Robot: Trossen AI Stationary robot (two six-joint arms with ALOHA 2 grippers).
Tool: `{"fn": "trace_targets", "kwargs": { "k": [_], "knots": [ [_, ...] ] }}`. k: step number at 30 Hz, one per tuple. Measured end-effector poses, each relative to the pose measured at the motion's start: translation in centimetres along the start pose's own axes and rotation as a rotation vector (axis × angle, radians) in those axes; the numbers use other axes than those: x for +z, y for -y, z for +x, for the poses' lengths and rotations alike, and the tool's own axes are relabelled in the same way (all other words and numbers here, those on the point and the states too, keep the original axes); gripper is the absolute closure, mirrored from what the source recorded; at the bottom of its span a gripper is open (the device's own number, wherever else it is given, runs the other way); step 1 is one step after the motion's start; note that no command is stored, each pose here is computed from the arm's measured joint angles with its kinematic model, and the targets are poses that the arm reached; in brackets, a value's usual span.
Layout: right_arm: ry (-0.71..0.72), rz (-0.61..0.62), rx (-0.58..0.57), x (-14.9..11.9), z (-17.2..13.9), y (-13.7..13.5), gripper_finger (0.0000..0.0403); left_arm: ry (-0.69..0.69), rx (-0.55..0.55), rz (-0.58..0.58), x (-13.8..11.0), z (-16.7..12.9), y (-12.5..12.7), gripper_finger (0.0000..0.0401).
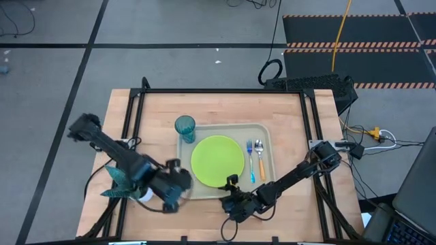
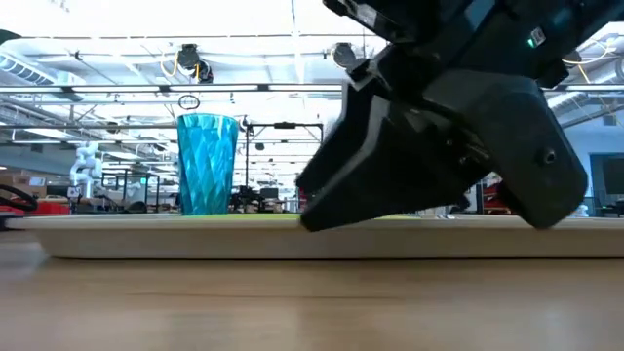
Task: Pick and place plate/cup/fork/spoon on tray
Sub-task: Adjust the gray serving tray
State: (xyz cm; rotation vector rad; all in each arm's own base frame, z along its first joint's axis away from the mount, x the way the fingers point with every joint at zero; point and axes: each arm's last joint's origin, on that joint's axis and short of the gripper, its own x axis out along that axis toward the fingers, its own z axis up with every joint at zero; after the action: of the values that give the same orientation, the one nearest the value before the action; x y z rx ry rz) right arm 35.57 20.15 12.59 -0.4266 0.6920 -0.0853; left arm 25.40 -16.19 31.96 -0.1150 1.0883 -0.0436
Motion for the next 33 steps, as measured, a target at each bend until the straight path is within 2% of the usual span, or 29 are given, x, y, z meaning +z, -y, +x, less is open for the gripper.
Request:
{"fn": "trace_targets", "kwargs": {
  "k": [4, 9, 14, 17, 24, 33],
  "knots": [
    [-0.006, 0.005, -0.02, 0.4, -1.3, 0.3, 0.0184, -0.157, -0.028, -0.044, 0.2, 4.2, 2.0, 0.0359],
    [0.08, -0.025, -0.019, 1.9, -4.7, -0.6, 0.0184, -0.333, -0.03, -0.055, -0.8, 8.6, 3.5, 0.0359],
    [0.164, 0.005, 0.025, 3.2, -7.7, -1.1, 0.0184, -0.32, 0.042, -0.088, -0.9, 10.5, 3.7, 0.0359],
    [0.175, -0.009, 0.043, 3.2, -8.5, -1.7, 0.0184, -0.299, 0.045, -0.096, -0.6, 11.4, 3.5, 0.0359],
    [0.17, -0.038, 0.001, 3.0, -8.9, -1.9, 0.0184, -0.333, 0.016, -0.107, -0.5, 14.0, 3.8, 0.0359],
    [0.171, -0.006, 0.007, 3.0, -8.9, -1.9, 0.0184, -0.39, 0.068, -0.109, -1.6, 16.3, 4.0, 0.0359]
  ]
}}
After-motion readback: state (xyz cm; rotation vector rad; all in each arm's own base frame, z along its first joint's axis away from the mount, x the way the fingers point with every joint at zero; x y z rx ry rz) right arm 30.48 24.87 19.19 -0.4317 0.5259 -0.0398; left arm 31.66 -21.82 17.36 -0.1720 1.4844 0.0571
